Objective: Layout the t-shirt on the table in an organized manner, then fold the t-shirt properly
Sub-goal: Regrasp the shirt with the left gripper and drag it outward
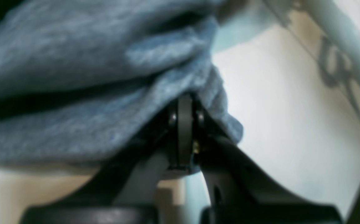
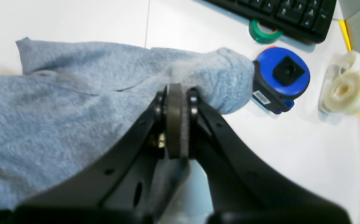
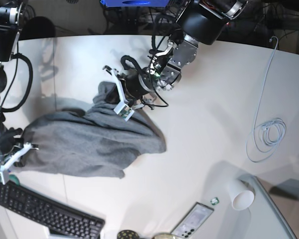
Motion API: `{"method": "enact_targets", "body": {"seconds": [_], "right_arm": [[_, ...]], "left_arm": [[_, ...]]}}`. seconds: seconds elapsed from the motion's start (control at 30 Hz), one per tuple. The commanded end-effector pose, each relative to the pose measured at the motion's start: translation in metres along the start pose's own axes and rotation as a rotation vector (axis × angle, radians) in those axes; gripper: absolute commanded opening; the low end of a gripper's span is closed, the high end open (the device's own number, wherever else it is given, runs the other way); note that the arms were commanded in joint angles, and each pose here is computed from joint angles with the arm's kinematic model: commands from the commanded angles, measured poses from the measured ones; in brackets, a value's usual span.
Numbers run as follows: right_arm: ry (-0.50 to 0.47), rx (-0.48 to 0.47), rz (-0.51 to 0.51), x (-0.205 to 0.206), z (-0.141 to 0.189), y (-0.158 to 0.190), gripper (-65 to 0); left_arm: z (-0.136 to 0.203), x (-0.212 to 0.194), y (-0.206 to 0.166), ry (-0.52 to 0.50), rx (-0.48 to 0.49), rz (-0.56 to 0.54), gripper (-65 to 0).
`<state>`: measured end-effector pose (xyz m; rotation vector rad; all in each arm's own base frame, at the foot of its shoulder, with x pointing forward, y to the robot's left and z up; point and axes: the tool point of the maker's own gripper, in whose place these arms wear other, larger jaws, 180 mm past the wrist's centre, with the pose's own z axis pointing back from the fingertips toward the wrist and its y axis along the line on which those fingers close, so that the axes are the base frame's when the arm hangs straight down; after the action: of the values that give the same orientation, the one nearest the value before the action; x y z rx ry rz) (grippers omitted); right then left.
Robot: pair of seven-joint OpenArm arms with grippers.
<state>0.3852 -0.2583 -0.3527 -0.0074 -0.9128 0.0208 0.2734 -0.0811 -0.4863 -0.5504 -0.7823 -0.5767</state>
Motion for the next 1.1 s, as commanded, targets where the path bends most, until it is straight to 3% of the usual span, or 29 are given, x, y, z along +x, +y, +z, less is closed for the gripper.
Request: {"method": "enact_targets", "body": {"seconds": [0.0, 0.4, 0.67, 0.9, 1.07], "right_arm": [[-0.067, -0.011, 0.008, 0.023, 0.004, -0.007, -64.8], [-0.055, -0.013, 0.007, 0.017, 0.004, -0.008, -64.8], [-0.034, -0.011, 0.001, 0.008, 0.002, -0.007, -64.8], [0.091, 0.013, -0.063, -0.05, -0.007, 0.005, -64.8], [0.078, 0.042, -0.054, -0.059, 0.008, 0.026, -64.8]], "left_arm": [[0.001, 0.009, 0.012, -0.025, 0.027, -0.01, -65.0], [0.088, -0.042, 0.102, 0.072, 0.179, -0.142, -65.0], [0.144, -0.034, 0.186, 0.024, 0.41, -0.06, -65.0], [0.177, 0.02, 0.184, -0.136, 0.46, -0.111, -65.0], [0.187, 0.033, 0.157, -0.185, 0.431, -0.141, -65.0]]}}
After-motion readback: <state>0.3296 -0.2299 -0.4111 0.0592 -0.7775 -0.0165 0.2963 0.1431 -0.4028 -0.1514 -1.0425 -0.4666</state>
